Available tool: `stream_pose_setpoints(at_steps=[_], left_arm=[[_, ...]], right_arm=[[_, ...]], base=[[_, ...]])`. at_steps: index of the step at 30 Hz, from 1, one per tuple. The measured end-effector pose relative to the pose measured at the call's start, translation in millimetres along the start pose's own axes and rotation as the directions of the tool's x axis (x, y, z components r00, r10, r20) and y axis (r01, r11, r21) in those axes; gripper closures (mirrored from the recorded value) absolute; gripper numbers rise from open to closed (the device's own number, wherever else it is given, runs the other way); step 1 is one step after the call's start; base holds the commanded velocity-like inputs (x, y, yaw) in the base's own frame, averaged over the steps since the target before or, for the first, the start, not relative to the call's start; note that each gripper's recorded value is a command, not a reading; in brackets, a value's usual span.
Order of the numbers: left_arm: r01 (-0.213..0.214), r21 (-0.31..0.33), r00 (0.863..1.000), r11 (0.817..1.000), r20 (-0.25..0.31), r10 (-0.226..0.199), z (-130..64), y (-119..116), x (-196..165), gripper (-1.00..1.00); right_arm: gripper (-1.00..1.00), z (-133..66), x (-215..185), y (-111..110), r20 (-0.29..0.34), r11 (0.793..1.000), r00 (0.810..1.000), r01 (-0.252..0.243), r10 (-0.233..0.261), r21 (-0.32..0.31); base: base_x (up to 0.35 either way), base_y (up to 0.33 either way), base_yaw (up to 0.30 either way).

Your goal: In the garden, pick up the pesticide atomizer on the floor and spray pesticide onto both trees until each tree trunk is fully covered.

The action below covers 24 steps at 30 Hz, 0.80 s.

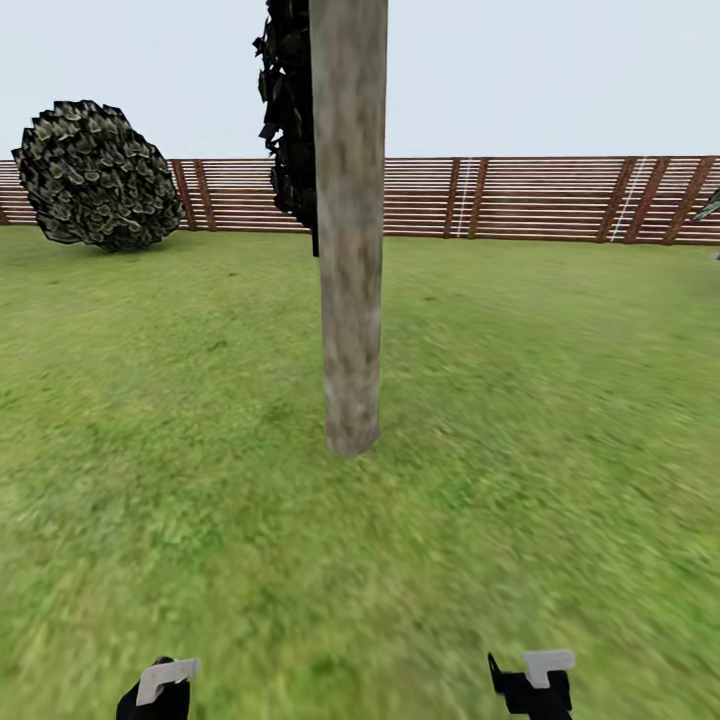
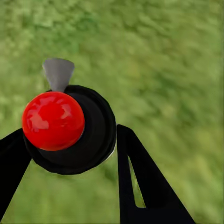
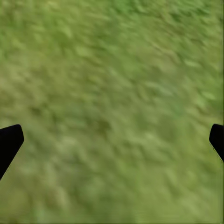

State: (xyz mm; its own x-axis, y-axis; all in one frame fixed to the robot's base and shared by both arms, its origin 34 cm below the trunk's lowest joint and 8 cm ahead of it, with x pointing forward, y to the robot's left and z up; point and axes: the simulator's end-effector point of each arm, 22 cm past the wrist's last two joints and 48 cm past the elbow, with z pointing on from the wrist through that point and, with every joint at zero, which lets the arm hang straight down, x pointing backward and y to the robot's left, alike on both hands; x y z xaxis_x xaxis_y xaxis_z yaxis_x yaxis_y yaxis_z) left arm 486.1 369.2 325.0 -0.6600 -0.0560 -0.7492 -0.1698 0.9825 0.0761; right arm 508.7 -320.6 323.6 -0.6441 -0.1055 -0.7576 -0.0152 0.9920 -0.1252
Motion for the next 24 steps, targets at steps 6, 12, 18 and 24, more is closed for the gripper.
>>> stream_pose_setpoints(at_steps=[6, 12, 18, 24], left_arm=[[-0.001, 0.007, 1.0, 1.0, 0.002, 0.001, 0.0, -2.2, -0.4, 1.0], [-0.004, 0.006, 1.0, 1.0, 0.001, 0.004, -0.4, -1.1, 0.3, 1.0], [-0.01, 0.004, 1.0, 1.0, 0.023, 0.01, 0.0, -1.1, -5.7, 1.0], [-0.005, 0.004, 0.999, 1.0, 0.038, 0.005, 0.2, 0.2, -9.8, 1.0]], right_arm=[[-1.0, -3.5, 8.3, 3.2, -0.015, 1.0, 1.0, -0.002, 0.002, -0.005], [-1.0, -4.2, 9.1, 13.0, -0.016, 1.0, 1.0, -0.011, 0.011, -0.016], [-1.0, -4.3, 9.0, 18.8, -0.017, 1.0, 1.0, -0.015, 0.015, -0.023], [-1.0, -4.3, 8.8, 22.6, -0.017, 0.999, 1.0, -0.016, 0.015, -0.03]], base=[[0.339, 0.0, 0.0], [0.339, -0.024, 0.0], [0.32, -0.108, 0.0], [0.307, -0.13, 0.0]])
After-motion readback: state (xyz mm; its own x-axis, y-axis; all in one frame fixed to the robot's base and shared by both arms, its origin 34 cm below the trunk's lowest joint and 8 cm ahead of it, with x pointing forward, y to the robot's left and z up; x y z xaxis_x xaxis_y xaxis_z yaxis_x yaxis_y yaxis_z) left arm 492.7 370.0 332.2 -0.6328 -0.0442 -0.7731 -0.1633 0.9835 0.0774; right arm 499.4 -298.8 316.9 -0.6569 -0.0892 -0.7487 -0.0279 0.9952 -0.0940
